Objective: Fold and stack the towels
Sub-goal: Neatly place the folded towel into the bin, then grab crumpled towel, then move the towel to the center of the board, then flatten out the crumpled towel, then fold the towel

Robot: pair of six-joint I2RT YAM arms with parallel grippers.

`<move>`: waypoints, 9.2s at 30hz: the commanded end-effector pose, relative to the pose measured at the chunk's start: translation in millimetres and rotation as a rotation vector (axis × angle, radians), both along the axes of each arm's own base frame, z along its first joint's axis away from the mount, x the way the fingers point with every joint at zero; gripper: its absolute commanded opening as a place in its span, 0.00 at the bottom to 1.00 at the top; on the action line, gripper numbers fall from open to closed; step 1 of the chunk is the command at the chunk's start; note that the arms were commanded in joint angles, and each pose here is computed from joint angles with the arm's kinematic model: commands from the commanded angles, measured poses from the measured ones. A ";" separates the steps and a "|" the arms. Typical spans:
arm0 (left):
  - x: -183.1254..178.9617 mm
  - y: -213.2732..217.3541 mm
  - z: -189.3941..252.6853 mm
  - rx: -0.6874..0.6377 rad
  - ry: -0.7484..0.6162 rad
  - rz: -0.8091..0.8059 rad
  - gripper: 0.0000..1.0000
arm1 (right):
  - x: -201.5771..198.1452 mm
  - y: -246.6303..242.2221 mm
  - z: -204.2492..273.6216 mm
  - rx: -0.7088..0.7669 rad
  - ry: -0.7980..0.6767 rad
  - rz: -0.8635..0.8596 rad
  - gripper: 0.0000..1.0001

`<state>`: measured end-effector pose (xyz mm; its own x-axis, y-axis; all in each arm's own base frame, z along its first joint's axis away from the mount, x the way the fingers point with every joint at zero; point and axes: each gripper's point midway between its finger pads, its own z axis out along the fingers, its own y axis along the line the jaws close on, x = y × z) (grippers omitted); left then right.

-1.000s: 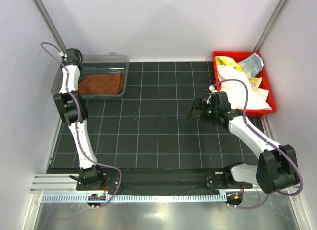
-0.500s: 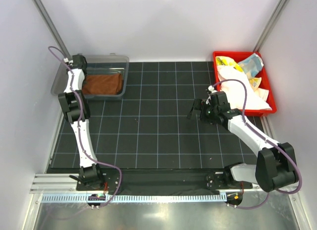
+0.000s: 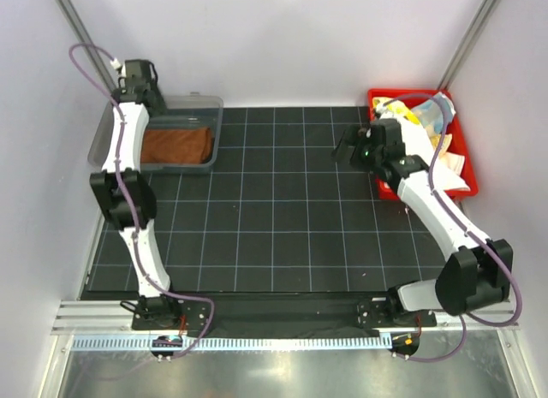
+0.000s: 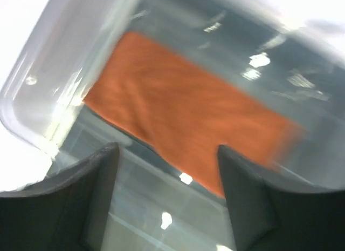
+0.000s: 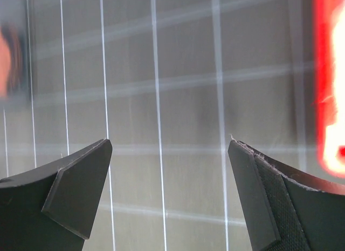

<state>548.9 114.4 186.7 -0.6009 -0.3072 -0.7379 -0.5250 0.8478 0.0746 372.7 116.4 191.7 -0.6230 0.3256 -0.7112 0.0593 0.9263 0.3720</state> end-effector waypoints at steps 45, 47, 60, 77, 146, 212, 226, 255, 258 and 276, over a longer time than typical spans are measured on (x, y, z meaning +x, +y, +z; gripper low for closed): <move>-210.5 -240.2 71.2 -0.540 -0.197 -0.514 1.00 | -0.8 62.4 141.9 0.235 -0.221 0.162 0.21; -215.3 -235.4 71.0 -0.516 -0.192 -0.517 0.99 | -43.7 87.5 99.8 0.264 -0.134 0.254 0.22; -236.4 -234.0 32.4 -0.503 -0.081 -0.546 0.97 | -216.4 160.3 -71.1 0.296 0.250 0.680 0.31; -164.6 -347.7 21.7 -0.461 0.001 -0.790 0.84 | -126.0 62.7 11.0 0.005 0.008 0.065 0.77; -123.0 -411.0 -53.8 -0.423 0.164 -0.847 0.00 | -56.2 -72.8 -58.4 0.364 -0.064 -0.186 0.01; -453.0 -285.7 474.3 -0.938 -1.207 -1.277 0.00 | -333.9 -3.0 508.9 0.459 -1.389 0.417 0.01; -402.0 -266.6 487.1 -0.744 -1.231 -1.035 0.00 | -262.2 -51.4 529.1 0.392 -1.372 0.044 0.01; 60.0 -281.1 257.1 -0.160 -1.038 -0.618 0.00 | 229.1 -1.2 272.7 0.522 -0.920 0.401 0.01; 70.3 -273.9 231.7 -0.161 -0.987 -0.619 0.00 | 234.9 2.6 249.0 0.535 -0.897 0.421 0.01; -39.5 -299.3 104.5 -0.366 -0.653 -0.841 0.00 | 163.2 -16.5 98.2 0.402 -0.573 0.369 0.01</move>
<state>529.9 -174.6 252.3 -0.3237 -0.2153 -0.9213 0.2911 0.9039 -0.3135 558.3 102.1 235.6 -0.4493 0.5279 -0.7207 -0.4105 0.5945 0.6914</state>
